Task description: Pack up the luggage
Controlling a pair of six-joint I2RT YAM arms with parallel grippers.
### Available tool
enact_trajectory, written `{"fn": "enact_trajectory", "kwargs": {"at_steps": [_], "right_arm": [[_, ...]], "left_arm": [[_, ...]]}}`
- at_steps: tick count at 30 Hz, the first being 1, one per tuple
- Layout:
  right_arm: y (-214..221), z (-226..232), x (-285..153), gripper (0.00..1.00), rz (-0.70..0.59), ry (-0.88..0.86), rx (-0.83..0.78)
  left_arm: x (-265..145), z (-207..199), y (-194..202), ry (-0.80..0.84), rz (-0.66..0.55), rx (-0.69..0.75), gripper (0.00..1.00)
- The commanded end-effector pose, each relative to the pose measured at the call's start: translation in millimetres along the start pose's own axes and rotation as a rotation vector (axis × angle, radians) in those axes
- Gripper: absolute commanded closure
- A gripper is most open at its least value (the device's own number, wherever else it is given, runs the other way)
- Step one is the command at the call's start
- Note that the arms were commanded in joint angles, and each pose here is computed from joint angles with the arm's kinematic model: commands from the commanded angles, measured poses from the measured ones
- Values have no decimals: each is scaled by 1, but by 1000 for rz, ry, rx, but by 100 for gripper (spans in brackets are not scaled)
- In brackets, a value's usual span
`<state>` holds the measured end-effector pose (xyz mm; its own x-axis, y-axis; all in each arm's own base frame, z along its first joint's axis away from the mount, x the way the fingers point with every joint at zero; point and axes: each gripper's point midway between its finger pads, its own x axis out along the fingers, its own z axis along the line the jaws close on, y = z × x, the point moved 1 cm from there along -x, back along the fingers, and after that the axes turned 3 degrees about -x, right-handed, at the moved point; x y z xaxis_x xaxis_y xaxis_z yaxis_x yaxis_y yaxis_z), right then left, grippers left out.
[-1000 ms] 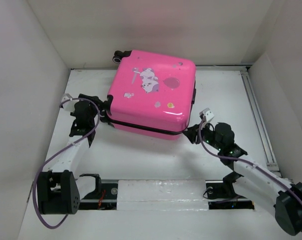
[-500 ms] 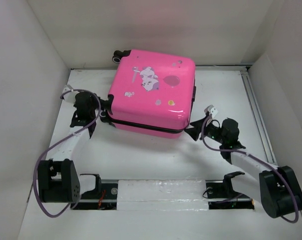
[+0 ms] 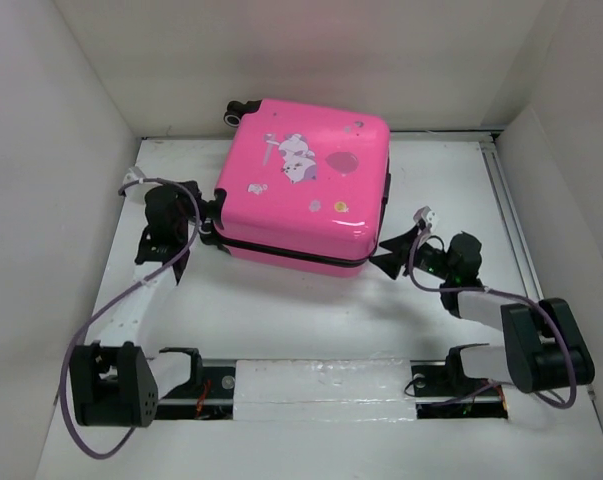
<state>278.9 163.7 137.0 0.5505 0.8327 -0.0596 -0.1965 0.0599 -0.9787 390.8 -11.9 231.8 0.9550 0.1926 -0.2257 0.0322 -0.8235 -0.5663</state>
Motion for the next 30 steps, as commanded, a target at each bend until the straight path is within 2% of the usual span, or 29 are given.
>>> {"fn": "enact_trajectory", "kwargs": {"at_steps": [1, 3, 4, 7, 9, 12, 14, 15, 17, 19, 20, 24, 25, 30], "right_arm": [[-38, 2, 7, 34, -120, -62, -128], [-33, -3, 7, 34, -114, -59, -111], [-32, -7, 7, 35, -114, -50, -109], [-29, -10, 12, 42, -112, -74, -106], [-23, -9, 14, 53, -108, -103, -65], [-24, -5, 15, 57, -143, -128, -52], [-27, -2, 15, 67, -154, -150, -68], [-26, -3, 16, 75, -154, -150, -68], [-24, -3, 16, 83, -149, -149, -61], [-25, -2, 15, 95, -147, -148, -58], [-26, -4, 15, 100, -150, -140, -57], [-22, -2, 13, 100, -140, -105, -22], [-20, 1, 12, 100, -129, -95, -14], [-22, 4, 12, 100, -102, -45, -52]], "left_arm": [[-23, -24, -16, 97, -33, -34, 100], [-37, -27, -15, 135, -15, -37, 100], [-43, -29, -11, 153, -8, -37, 93], [-69, -38, 7, 238, 40, -9, 92], [-76, -30, 19, 249, 72, -3, 92], [-87, -15, 27, 241, 99, 16, 92], [-94, 6, 42, 232, 132, 8, 93], [-97, 11, 48, 246, 145, 8, 93], [-103, 21, 72, 311, 225, 2, 95], [-105, 27, 89, 336, 293, 23, 96], [-108, 30, 107, 370, 376, 42, 96], [-120, 22, 143, 448, 489, 139, 100], [-128, 15, 158, 469, 484, 204, 100], [-148, -22, 188, 569, 511, 303, 98]]}}
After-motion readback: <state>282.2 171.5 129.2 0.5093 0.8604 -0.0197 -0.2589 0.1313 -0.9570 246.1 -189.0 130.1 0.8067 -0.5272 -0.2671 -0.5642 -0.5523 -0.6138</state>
